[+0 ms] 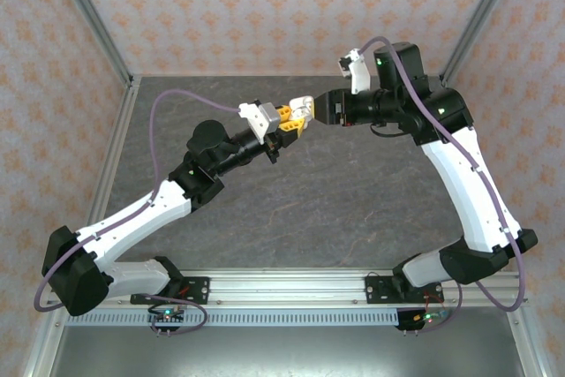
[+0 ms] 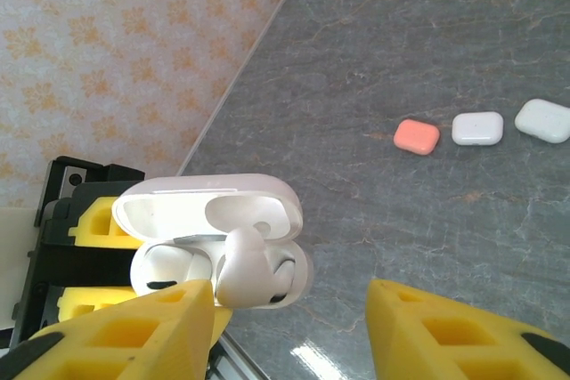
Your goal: Insert the wireless bluetooth earbuds into the charging case
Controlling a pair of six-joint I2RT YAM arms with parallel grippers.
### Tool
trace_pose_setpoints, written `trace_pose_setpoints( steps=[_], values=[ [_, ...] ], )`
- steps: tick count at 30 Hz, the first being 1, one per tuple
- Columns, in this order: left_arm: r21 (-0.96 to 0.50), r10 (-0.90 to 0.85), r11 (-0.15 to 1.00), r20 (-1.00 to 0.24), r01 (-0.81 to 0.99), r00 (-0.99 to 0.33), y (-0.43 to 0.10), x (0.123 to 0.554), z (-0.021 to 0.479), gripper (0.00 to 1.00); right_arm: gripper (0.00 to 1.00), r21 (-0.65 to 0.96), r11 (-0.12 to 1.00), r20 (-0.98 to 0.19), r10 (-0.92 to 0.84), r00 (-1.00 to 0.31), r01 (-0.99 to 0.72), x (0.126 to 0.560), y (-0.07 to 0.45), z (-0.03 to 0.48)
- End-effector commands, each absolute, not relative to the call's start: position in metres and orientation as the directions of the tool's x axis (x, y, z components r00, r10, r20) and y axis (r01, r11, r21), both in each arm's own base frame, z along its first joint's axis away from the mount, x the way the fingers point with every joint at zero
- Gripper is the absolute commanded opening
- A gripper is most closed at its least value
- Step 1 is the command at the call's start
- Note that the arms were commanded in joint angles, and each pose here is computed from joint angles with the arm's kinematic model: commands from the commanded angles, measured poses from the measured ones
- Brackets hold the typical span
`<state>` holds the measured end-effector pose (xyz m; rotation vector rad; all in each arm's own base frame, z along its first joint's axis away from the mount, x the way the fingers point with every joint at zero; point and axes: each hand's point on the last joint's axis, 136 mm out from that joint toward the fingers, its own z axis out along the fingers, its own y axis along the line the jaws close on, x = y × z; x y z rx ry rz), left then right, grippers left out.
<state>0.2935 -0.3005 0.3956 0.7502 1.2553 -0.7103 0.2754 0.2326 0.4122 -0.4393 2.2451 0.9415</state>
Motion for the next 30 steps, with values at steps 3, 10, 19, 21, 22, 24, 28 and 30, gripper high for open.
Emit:
trace_pose_setpoints(
  steps=[3,10,19,21,22,24,28,30],
  values=[
    [0.126,-0.097,0.591,-0.97,0.797,0.225,-0.299,0.292,0.421,0.0,0.52,0.488,0.678,-0.729,-0.03,-0.684,-0.55,0.274,0.23,0.433],
    [0.124,-0.096,0.588,-0.97,0.799,0.222,-0.299,0.292,0.421,0.0,0.55,0.525,0.648,-0.711,-0.021,-0.703,-0.551,0.28,0.241,0.428],
    [0.118,-0.096,0.594,-0.972,0.796,0.216,-0.299,0.293,0.421,0.0,0.55,0.523,0.661,-0.682,-0.055,-0.729,-0.539,0.28,0.243,0.412],
    [0.116,-0.099,0.595,-0.971,0.795,0.216,-0.298,0.293,0.422,0.0,0.55,0.517,0.67,-0.677,-0.062,-0.734,-0.533,0.279,0.242,0.409],
    [0.116,-0.1,0.596,-0.971,0.795,0.217,-0.298,0.293,0.422,0.0,0.55,0.513,0.673,-0.677,-0.064,-0.733,-0.533,0.279,0.241,0.408],
    [0.114,-0.1,0.597,-0.972,0.794,0.214,-0.298,0.293,0.421,0.0,0.55,0.507,0.679,-0.678,-0.067,-0.732,-0.532,0.277,0.239,0.407],
    [0.11,-0.1,0.599,-0.972,0.793,0.211,-0.298,0.294,0.421,0.0,0.55,0.494,0.689,-0.68,-0.075,-0.73,-0.531,0.276,0.236,0.406],
    [0.109,-0.102,0.6,-0.972,0.792,0.211,-0.298,0.294,0.421,0.0,0.55,0.486,0.696,-0.682,-0.076,-0.727,-0.529,0.276,0.234,0.406]
  ],
)
